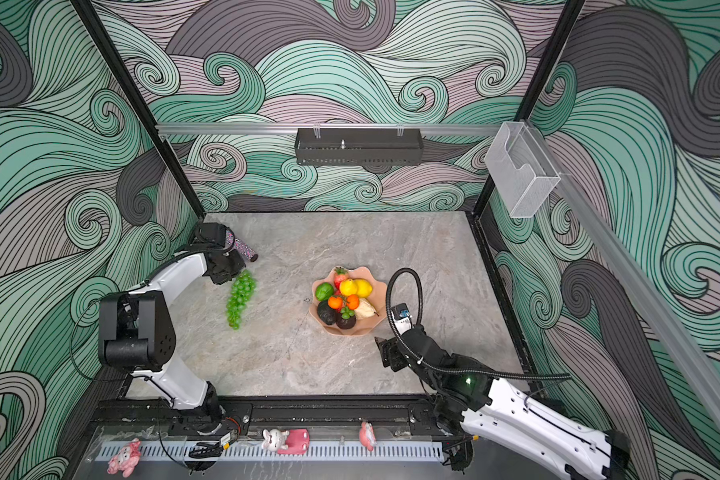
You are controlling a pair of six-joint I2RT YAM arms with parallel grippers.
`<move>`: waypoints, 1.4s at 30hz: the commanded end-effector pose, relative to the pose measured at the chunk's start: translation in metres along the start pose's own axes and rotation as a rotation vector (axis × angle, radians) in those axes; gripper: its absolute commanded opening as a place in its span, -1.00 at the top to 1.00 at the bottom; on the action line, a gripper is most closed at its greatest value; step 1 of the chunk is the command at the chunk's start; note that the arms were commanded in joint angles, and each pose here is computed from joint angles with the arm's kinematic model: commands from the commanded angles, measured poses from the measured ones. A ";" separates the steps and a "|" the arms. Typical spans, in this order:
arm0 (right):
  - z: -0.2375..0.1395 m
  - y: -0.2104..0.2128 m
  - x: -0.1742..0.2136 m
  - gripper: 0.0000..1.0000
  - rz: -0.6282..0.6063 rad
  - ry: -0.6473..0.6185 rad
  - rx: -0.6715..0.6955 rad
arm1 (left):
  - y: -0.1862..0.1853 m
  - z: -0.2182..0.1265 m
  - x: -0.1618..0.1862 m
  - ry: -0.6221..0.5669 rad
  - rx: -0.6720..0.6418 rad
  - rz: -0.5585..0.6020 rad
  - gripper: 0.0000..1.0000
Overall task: Place and organize the fake fruits in the fruit bowl
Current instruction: 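Lift the green grapes and carry them toward the bowl with the left gripper, then lower the green grapes over the fruits in the bowl with the left gripper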
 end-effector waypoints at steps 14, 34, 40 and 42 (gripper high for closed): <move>0.000 -0.002 -0.002 -0.56 0.018 -0.009 0.013 | -0.060 -0.079 0.032 -0.023 0.277 0.105 1.00; -0.025 -0.030 -0.007 -0.73 0.128 -0.152 0.204 | -0.106 -0.231 0.121 -0.064 0.703 0.338 1.00; -0.028 -0.035 -0.006 -0.77 0.116 -0.169 0.236 | -0.122 -0.269 0.155 -0.009 0.832 0.469 1.00; -0.029 -0.035 -0.006 -0.77 0.111 -0.170 0.242 | -0.129 -0.279 0.167 0.004 0.885 0.519 1.00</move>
Point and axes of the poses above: each gripper's point midway between its finger pads, its own z axis out along the fingers, its own y axis along the line the jaws close on, x = y × z, the point moved 8 cm from there along -z, back along the fingers, and after that the axes turned 14 degrees about -z, right-handed, at the moved point
